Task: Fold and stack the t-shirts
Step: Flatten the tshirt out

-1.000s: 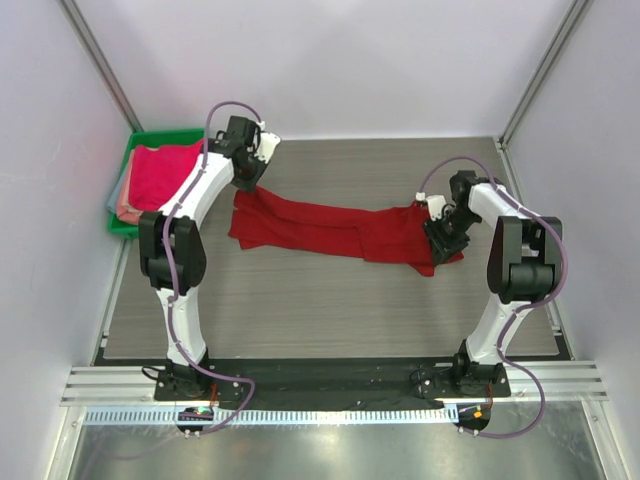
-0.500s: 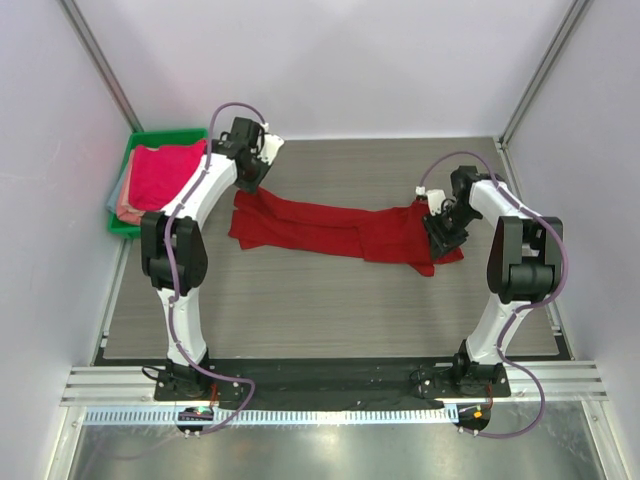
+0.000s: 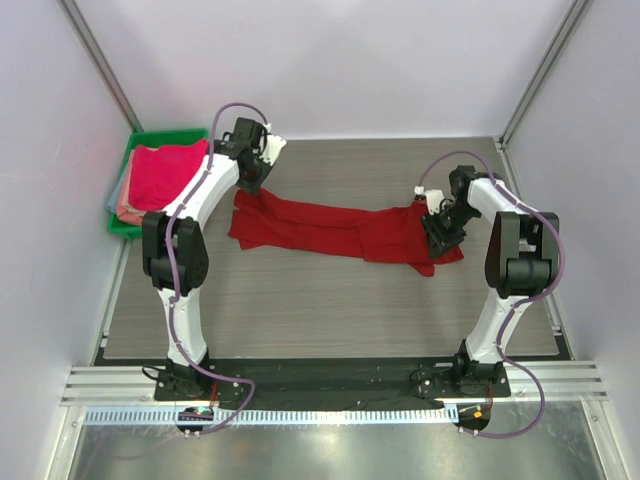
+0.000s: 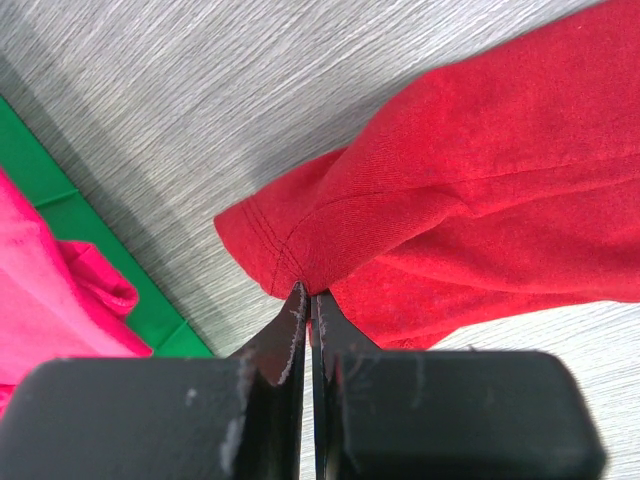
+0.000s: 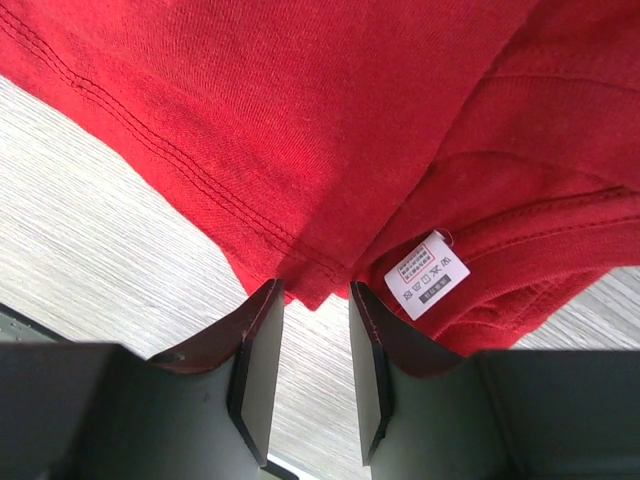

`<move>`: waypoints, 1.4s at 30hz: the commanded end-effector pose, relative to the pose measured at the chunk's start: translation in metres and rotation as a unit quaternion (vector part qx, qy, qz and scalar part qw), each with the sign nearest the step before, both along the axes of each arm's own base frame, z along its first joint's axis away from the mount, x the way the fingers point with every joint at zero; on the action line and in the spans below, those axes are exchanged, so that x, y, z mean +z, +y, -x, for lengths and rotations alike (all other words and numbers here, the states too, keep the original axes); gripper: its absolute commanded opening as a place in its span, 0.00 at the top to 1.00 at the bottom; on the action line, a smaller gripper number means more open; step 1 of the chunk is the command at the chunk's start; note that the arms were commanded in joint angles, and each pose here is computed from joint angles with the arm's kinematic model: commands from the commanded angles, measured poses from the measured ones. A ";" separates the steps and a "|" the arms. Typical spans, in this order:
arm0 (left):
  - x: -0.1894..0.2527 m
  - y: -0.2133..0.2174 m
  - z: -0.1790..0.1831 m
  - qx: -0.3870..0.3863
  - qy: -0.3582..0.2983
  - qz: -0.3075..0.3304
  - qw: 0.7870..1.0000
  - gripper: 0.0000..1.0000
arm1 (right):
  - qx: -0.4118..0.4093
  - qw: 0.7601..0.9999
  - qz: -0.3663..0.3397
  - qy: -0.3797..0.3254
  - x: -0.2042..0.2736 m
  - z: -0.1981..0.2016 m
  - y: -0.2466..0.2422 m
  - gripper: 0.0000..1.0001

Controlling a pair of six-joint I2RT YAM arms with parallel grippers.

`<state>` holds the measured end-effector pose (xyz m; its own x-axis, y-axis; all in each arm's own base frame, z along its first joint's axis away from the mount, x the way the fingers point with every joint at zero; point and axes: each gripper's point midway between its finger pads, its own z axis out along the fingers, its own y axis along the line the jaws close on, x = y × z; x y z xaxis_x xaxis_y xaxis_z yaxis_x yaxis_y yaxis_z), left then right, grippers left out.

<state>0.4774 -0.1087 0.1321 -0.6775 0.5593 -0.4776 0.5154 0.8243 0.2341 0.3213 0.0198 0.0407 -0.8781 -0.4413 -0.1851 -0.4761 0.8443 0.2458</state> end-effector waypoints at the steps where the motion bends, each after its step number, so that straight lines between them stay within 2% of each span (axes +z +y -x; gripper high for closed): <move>1: 0.021 0.000 -0.002 0.001 -0.028 0.001 1.000 1.00 | 0.005 1.000 -0.010 0.000 0.004 -0.002 0.003 0.62; 9: 0.018 0.000 -0.002 -0.001 -0.026 -0.006 1.000 1.00 | 0.004 1.000 -0.021 0.009 0.002 -0.003 0.007 0.66; 23: 0.018 -0.001 -0.003 -0.003 -0.030 -0.013 0.999 1.00 | 0.011 1.000 -0.012 -0.022 0.021 -0.015 0.003 0.94; 28: 0.022 -0.002 -0.005 -0.004 -0.035 -0.013 0.999 1.00 | 0.016 0.999 -0.008 -0.042 0.037 -0.018 0.002 0.99; 32: 0.040 0.004 -0.011 -0.003 -0.062 -0.025 0.998 1.00 | 0.019 0.991 -0.014 -0.133 0.090 -0.049 0.005 0.99; 36: 0.092 0.010 -0.025 0.002 -0.128 -0.023 0.992 1.00 | 0.001 0.966 -0.011 -0.256 0.165 -0.092 0.002 0.99; 39: 0.144 0.018 -0.034 0.004 -0.189 -0.027 0.982 1.00 | -0.038 0.929 0.001 -0.368 0.231 -0.132 -0.009 0.99; 42: 0.197 0.020 -0.032 0.004 -0.247 -0.023 0.969 1.00 | -0.079 0.886 -0.002 -0.456 0.299 -0.152 -0.018 0.99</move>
<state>0.5107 -0.0997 0.2192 -0.5469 0.5960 -0.5880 0.4457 0.8018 0.3981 0.4521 0.0146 0.2467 -0.5935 -0.3992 -0.6989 -0.4846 0.8705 -0.0858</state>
